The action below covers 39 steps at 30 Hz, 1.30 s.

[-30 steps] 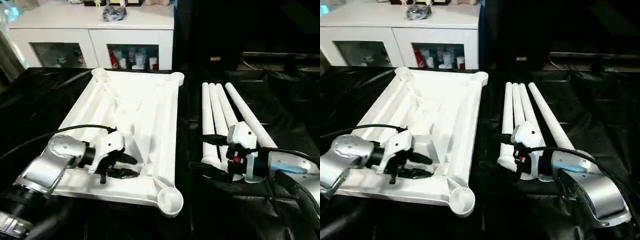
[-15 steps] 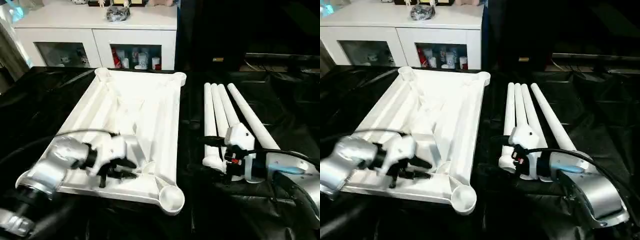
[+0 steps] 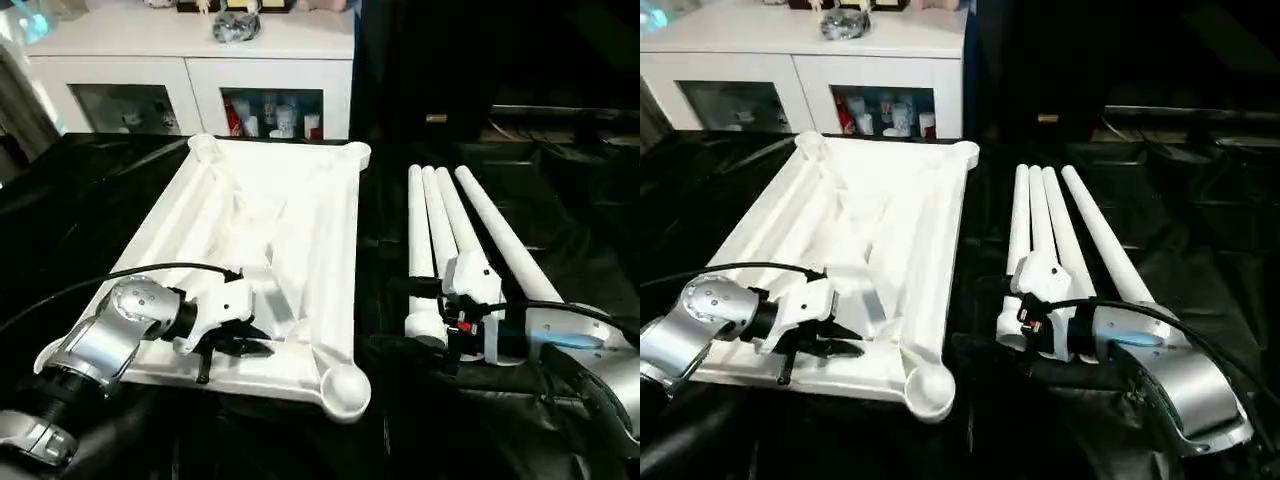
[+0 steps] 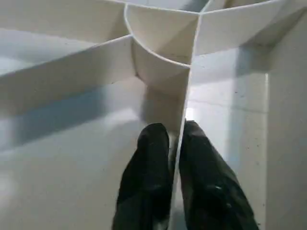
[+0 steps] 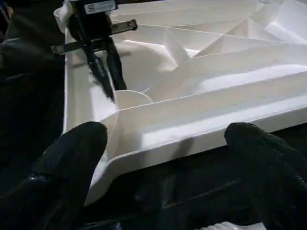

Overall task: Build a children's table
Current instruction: Move to table

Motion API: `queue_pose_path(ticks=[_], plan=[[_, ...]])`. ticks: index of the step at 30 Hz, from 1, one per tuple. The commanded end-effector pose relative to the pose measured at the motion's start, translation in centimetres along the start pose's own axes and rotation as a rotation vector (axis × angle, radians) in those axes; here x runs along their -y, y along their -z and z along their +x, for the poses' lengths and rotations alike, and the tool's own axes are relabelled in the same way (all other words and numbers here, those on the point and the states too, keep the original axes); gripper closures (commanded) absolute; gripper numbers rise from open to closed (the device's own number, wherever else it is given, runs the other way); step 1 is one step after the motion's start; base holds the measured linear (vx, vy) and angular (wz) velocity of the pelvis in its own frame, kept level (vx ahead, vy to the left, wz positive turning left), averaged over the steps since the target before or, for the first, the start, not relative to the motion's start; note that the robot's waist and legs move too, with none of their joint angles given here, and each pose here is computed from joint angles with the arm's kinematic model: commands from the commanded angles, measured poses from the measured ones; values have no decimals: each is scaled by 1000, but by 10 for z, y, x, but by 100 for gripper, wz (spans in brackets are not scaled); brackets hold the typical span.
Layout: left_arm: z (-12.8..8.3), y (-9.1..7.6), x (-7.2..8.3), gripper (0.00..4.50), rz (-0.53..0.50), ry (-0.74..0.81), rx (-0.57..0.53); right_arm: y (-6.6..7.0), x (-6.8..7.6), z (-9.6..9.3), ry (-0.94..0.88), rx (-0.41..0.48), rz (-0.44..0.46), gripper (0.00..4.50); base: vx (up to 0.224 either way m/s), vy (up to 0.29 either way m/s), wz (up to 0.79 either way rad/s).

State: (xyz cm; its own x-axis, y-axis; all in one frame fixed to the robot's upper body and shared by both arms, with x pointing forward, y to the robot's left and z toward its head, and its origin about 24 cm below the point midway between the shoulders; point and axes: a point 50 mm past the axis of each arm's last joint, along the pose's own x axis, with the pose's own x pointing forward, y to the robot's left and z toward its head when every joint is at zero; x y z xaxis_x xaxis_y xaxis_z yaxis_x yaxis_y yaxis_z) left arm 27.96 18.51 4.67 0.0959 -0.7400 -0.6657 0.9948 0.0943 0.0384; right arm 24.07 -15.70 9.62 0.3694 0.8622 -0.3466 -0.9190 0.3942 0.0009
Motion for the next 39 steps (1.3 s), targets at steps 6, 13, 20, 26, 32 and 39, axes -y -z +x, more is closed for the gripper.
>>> queue_pose_path(ticks=[6, 13, 20, 26, 32, 39], plan=[[-9, -22, -14, 447, 134, -190, 79, -7, -2, 3, -21, 9, -23, 0, 0, 0, 0], [-13, -35, -19, 447, 228, -314, 83, -7, -2, 3, -15, 12, -27, 0, 0, 0, 0], [-22, -34, -20, 447, 251, -362, 46, -9, -1, 5, -13, 20, -31, 0, 0, 0, 0], [-24, -29, -15, 447, 230, -360, -6, -9, -2, 6, -10, 24, -31, 0, 0, 0, 0], [-25, -12, 4, 447, 90, -296, -117, -9, -3, 6, -5, 28, -28, 0, 0, 0, 0], [-20, -16, 7, 447, 85, -354, -107, -8, -3, 6, 2, 32, -23, 0, 0, 0, 0]])
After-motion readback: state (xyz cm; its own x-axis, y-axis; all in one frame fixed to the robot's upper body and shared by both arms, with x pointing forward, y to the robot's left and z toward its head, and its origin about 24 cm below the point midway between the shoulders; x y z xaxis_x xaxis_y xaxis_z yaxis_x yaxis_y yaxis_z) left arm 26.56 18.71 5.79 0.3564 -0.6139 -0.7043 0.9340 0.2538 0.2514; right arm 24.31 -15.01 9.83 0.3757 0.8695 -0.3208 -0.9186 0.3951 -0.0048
